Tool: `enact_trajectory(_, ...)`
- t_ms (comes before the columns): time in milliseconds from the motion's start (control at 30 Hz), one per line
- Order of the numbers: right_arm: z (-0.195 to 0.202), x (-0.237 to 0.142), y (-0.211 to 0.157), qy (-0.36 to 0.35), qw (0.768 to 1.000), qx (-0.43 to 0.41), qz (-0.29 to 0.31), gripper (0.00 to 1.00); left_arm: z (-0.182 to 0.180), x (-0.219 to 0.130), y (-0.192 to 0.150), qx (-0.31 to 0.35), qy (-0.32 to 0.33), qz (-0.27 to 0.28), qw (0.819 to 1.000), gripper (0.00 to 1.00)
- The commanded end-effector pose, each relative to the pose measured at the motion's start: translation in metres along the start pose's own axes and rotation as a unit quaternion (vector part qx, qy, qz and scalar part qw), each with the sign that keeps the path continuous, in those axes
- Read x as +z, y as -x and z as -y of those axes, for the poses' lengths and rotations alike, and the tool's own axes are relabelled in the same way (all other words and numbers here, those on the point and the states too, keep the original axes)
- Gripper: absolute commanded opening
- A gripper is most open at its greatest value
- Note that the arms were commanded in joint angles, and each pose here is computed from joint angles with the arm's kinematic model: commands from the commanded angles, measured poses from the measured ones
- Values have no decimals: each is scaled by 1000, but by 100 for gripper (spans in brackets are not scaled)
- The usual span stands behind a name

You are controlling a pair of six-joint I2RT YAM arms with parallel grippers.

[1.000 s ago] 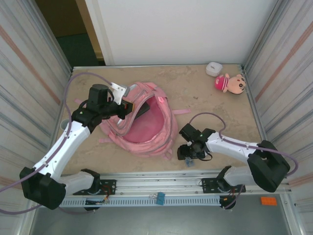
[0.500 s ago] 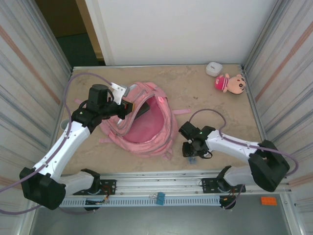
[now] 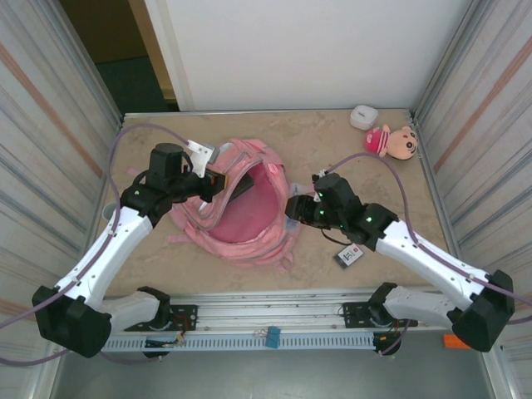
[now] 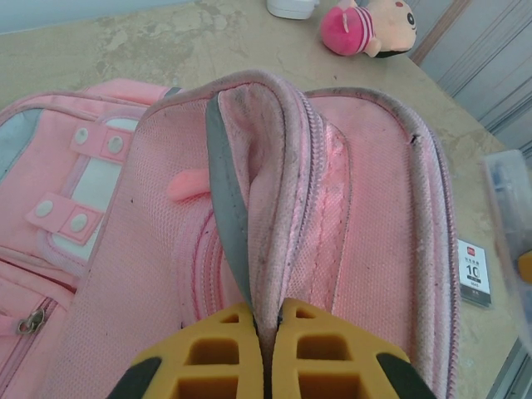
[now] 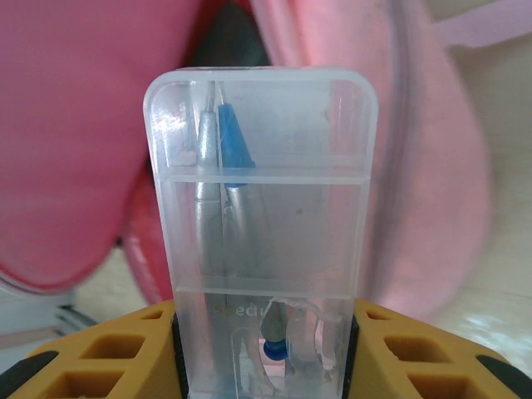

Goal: Pack the student bag

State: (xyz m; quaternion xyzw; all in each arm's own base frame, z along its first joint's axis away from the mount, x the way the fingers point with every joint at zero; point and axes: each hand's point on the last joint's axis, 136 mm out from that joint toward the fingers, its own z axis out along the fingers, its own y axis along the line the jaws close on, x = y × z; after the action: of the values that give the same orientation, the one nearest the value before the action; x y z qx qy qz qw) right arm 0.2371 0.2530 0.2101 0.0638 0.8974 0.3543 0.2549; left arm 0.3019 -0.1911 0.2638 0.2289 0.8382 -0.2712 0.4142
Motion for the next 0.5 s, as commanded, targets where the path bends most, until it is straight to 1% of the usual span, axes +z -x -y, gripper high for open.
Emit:
enact_trajectory(0,-44,17,4,70,994,82,-12,44,19,-21,49,25,-27,89,995,0)
enact_trajectory(33,-46,25,2,66,992,110,-21,44,19,-21,50,24,-29,90,995,0)
enact_trajectory(133,-59,49,-6,71,986,146,-49,45,20,-20,52,23,-31,91,995,0)
enact_trajectory(200,-61,64,-9,62,982,168,-63,47,21,-19,52,23,-33,90,995,0)
enact_trajectory(367,-63,91,-8,55,973,212,-68,49,24,-18,53,22,-38,90,995,0)
enact_trajectory(400,-61,95,-8,50,972,220,-68,52,25,-18,52,23,-40,89,995,0)
enact_trajectory(467,-59,98,-9,42,971,223,-73,63,25,-16,51,23,-41,86,995,0)
